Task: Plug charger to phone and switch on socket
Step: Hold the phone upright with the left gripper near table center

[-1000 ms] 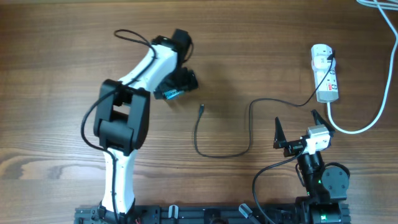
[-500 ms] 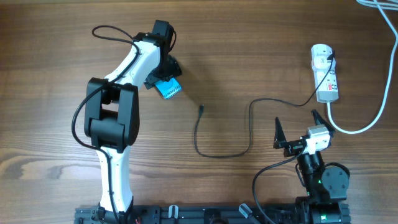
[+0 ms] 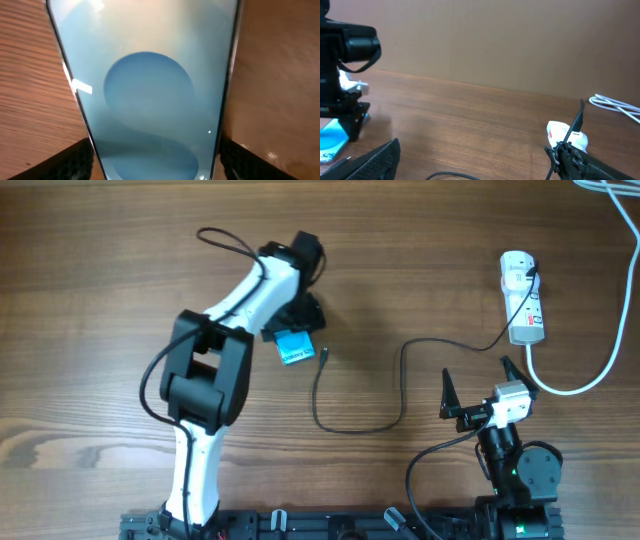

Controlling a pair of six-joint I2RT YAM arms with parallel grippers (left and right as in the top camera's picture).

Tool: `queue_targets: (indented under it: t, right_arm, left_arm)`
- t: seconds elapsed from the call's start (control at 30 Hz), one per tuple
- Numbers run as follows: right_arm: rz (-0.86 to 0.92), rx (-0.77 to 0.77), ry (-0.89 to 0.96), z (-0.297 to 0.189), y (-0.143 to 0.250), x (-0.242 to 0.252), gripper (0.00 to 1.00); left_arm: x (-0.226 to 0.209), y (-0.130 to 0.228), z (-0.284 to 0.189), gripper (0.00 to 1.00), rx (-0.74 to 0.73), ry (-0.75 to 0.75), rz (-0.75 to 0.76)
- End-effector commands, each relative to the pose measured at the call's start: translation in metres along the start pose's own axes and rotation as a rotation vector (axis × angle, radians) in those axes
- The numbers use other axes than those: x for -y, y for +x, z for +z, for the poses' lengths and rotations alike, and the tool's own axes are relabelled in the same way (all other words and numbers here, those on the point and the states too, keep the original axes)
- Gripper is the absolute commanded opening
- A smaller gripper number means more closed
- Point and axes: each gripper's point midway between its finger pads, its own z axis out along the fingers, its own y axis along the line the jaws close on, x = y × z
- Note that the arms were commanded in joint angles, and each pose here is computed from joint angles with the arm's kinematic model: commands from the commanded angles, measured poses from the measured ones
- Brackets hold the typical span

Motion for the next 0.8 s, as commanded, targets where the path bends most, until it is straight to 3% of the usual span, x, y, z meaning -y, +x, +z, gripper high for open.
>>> queue_targets:
  t: [0.0,0.27,0.63,0.77]
  right_arm:
    - [-0.011,0.012,0.013,-0.001,-0.003,0.003,1.00]
    - [-0.011,0.012,0.013,-0.001,-0.003,0.003,1.00]
    - [-0.011,0.012,0.013,-0.001,-0.003,0.003,1.00]
    - [-0.010,0.012,0.013,-0.001,-0.003,0.003,1.00]
  left_arm:
    - [-0.002,0.008,0.019,1.00,0.005,-0.074,0.058]
    - [-0.010,-0.008,0.020,1.00,0.013,-0.033,-0.010]
    - [-0.009,0.001,0.020,0.95,-0.061,0.020,-0.027]
    - [-0.008,0.003,0.020,1.00,-0.061,0.015,-0.020]
